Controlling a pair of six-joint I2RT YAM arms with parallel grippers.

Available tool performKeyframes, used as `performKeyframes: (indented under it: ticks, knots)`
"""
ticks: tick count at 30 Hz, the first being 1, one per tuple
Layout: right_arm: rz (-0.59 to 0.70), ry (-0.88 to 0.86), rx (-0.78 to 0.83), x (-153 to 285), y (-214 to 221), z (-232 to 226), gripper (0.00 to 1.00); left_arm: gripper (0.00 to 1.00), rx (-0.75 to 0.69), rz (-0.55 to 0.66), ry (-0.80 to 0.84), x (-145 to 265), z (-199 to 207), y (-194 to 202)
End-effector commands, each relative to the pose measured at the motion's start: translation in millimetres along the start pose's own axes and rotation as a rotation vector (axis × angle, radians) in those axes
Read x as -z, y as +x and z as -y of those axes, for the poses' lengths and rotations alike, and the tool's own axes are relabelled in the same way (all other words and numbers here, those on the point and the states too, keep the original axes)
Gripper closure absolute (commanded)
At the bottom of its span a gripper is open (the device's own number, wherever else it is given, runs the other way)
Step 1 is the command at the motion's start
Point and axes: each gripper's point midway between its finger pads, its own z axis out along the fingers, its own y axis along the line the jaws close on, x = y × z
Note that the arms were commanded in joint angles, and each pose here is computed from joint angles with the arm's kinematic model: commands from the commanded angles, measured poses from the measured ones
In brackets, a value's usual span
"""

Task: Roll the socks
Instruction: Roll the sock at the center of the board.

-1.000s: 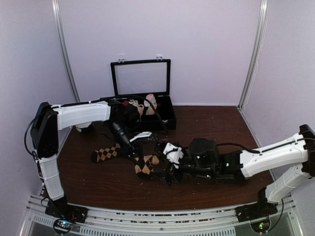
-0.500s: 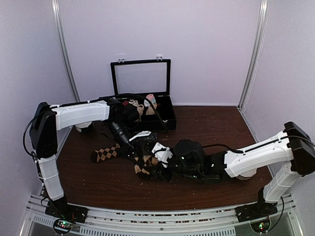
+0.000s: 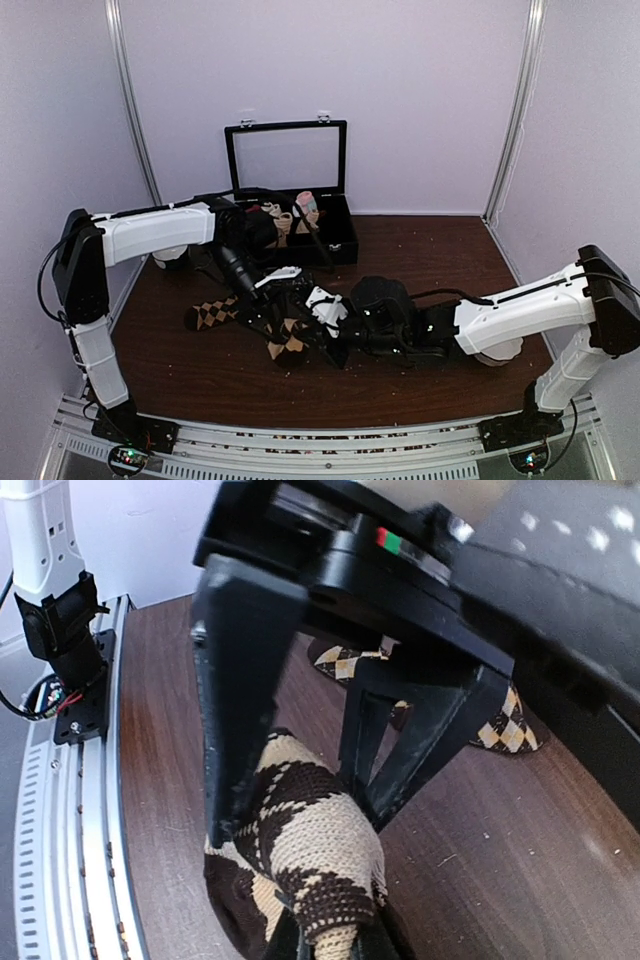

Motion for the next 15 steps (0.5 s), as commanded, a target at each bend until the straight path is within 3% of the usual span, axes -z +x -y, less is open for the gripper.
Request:
performKeyframes:
  ticks: [1,7,15]
  knots:
    - [-0.02,-0.008,-0.186,-5.5,2.9,8.2,1.0,0.48,-0.096,-0.01,-0.157,17.3,-2.4,-7.8]
    - [0.029,-0.068,-0.468,-12.9,-0.5,22.7,1.0,0.48,-0.21,-0.051,-0.353,25.5,-11.1,-10.2]
    - [0.042,-0.107,-0.533,-18.2,-5.8,23.1,1.0,0.47,-0.224,-0.1,-0.416,18.8,-16.6,-6.5]
